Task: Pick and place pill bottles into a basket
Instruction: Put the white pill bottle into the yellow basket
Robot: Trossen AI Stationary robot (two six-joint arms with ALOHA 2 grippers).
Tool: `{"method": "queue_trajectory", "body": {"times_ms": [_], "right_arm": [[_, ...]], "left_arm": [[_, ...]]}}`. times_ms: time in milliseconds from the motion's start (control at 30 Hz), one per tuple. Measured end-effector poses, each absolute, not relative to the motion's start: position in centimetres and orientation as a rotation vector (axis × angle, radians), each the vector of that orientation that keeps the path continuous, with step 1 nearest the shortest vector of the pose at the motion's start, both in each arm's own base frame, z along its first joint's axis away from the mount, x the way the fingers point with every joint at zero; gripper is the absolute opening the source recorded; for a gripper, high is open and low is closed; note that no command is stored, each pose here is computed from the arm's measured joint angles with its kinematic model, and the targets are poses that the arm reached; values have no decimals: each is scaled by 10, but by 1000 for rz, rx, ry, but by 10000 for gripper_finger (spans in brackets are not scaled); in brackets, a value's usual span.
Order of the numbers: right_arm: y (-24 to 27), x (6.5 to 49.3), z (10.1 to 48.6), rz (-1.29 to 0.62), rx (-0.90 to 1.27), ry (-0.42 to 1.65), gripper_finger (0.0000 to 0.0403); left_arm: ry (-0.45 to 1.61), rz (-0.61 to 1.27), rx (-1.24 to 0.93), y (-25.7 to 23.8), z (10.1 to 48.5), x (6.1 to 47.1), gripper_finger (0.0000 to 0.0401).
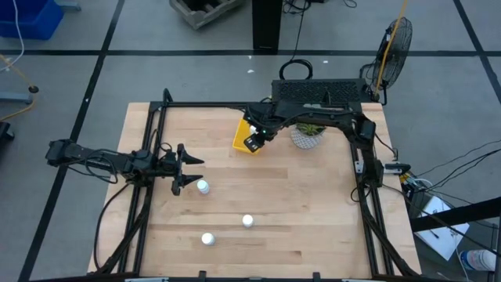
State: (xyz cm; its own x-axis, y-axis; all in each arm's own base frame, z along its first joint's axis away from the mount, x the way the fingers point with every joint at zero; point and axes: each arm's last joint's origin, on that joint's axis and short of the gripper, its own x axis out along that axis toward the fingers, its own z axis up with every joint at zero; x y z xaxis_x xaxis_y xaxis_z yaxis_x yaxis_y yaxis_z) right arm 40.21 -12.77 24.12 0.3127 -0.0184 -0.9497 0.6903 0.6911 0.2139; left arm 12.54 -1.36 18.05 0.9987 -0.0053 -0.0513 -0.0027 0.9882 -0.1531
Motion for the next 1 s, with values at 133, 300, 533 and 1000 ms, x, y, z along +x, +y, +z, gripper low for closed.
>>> {"method": "queue_trajectory", "body": {"times_ms": [133,300,533,1000], "right_arm": [[-129,406,231,-512,672,1199,149],[-129,408,228,-505,665,1190,155],[-130,414,230,-443,632,1140,158],[-131,412,230,-438,568,1167,165]], "left_arm": [[52,-1,-154,-14,181,125,274],[52,-1,-154,-14,180,125,273],[52,-1,-154,-14,180,125,273],[52,-1,-154,-14,181,125,274]]}}
